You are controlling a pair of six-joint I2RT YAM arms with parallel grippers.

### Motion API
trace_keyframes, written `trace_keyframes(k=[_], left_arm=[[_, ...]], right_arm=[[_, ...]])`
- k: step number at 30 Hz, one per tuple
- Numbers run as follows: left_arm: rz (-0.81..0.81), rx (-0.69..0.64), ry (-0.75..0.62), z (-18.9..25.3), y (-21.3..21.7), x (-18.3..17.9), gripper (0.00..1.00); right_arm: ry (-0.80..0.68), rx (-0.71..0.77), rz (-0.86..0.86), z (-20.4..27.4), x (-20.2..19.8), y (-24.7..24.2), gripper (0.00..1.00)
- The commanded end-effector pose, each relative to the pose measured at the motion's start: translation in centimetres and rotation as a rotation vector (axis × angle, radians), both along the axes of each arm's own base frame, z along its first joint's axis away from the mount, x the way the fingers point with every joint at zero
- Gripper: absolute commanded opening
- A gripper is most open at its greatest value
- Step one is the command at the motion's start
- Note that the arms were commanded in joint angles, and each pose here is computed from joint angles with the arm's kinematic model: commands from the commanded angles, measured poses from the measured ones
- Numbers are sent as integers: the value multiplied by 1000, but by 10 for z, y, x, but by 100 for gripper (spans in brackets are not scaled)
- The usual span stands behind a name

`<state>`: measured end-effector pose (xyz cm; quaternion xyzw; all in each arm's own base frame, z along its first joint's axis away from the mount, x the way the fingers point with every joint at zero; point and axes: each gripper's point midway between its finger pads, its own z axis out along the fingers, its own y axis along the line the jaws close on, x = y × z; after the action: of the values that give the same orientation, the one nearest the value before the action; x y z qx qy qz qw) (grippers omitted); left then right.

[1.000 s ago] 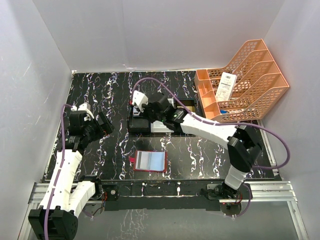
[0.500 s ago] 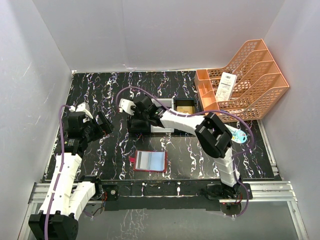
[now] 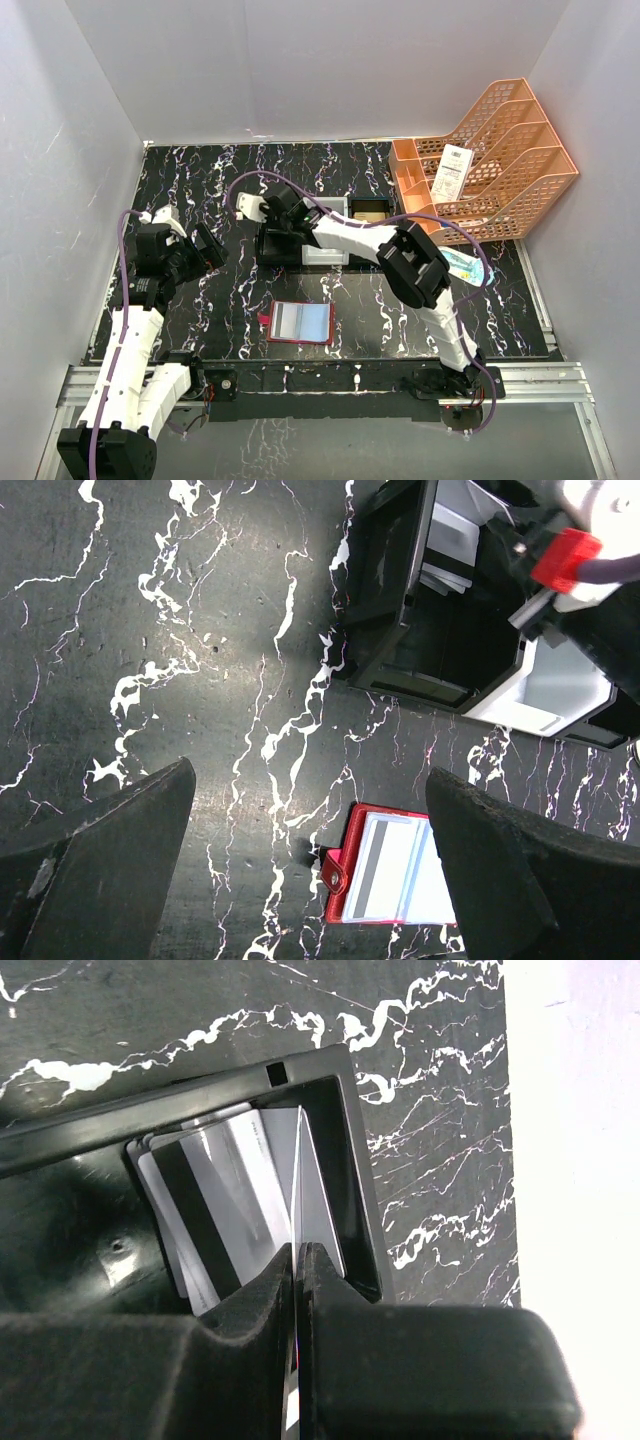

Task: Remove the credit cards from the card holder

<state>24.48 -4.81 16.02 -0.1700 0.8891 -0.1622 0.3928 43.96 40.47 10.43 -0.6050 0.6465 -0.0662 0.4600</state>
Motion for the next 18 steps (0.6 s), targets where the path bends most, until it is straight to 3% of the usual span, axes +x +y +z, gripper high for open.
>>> trace_keyframes(k=[1, 7, 11, 18], left_arm=[[-13, -5, -7, -1, -2, 0, 99], [-10, -5, 1, -2, -1, 0, 99], [-14, -7, 5, -3, -2, 0, 99], [-19, -11, 20, -6, -3, 0, 99]], right_arm=[[-71, -43, -34, 3, 22, 0, 0], [-59, -39, -25, 5, 21, 3, 5], [-63, -21, -32, 12, 21, 3, 19], [-13, 17, -32, 25, 12, 5, 32]])
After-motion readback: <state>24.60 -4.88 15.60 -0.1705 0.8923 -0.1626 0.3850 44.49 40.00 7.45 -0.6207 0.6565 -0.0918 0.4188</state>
